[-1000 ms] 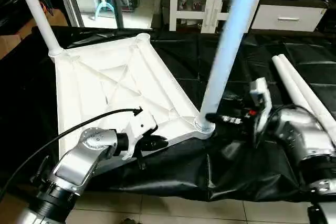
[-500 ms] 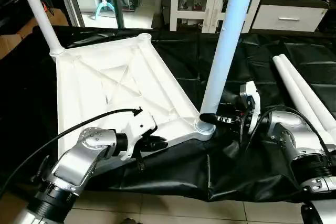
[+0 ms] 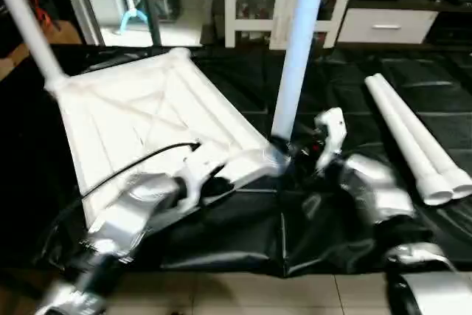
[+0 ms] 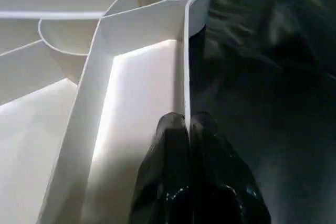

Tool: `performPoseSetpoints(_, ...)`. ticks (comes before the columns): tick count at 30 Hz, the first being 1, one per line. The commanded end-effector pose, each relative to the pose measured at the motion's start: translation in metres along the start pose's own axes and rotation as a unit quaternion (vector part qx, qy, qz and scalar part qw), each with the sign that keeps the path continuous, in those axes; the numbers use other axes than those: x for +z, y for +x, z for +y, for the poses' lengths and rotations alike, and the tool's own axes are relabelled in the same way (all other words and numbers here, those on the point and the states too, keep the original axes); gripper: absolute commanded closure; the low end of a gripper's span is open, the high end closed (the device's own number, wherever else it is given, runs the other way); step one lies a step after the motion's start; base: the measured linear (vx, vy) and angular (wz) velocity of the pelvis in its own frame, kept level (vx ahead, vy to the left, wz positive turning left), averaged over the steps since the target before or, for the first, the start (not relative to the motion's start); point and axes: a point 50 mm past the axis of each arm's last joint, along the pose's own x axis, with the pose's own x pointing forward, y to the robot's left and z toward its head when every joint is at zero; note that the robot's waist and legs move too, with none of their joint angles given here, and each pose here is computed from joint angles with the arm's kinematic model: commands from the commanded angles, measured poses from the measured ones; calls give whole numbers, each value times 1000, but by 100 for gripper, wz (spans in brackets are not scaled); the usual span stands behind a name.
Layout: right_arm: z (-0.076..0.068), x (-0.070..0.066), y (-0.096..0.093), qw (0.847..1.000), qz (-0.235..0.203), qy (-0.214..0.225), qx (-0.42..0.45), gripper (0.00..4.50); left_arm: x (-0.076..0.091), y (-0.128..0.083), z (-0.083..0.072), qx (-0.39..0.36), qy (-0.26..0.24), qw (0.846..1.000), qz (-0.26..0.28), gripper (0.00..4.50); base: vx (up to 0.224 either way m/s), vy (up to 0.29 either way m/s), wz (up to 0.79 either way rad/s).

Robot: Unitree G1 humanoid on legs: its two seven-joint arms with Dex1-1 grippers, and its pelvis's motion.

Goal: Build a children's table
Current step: Rotate leg to tighten

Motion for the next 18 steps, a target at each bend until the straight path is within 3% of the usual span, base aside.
performPoseSetpoints(1,-7,-34,-2,988,60,45,-133,254,9,13,-3,31,-12,999,3,450,0,0,0)
performPoseSetpoints(2,0,-43,7,977,58,68,-193,254,16,25,-5,61,-17,998,7,450,0,0,0)
performPoseSetpoints(4,15,-48,18,978,56,71,-190,254,25,35,-12,60,-12,998,-3,450,0,0,0)
performPoseSetpoints(5,15,-48,18,978,56,71,-190,254,25,35,-12,60,-12,998,-3,450,0,0,0)
performPoseSetpoints(7,42,-47,33,992,35,64,-104,254,27,38,-19,34,10,999,-13,450,0,0,0)
performPoseSetpoints(8,42,-47,33,992,35,63,-101,254,27,38,-19,33,11,999,-13,450,0,0,0)
performPoseSetpoints(9,47,-38,34,999,12,27,-45,254,22,32,-18,15,36,999,-18,450,0,0,0)
performPoseSetpoints(10,44,-31,30,999,3,-19,-26,198,16,26,-15,9,35,999,-14,450,0,0,0)
performPoseSetpoints(11,43,-30,29,999,2,-30,-25,184,15,25,-14,8,33,999,-12,450,0,0,0)
performPoseSetpoints(12,29,-18,19,998,-15,-59,-6,184,8,12,-10,-17,53,998,-21,450,0,0,0)
performPoseSetpoints(14,23,-12,15,998,-23,-60,3,168,5,7,-10,-34,63,997,-27,450,0,0,0)
performPoseSetpoints(16,10,3,0,996,-37,-49,59,142,-1,-10,-14,-94,69,992,-38,450,0,0,0)
performPoseSetpoints(18,0,12,-19,990,-11,-68,120,135,-5,-24,-18,-133,66,988,-44,450,0,0,0)
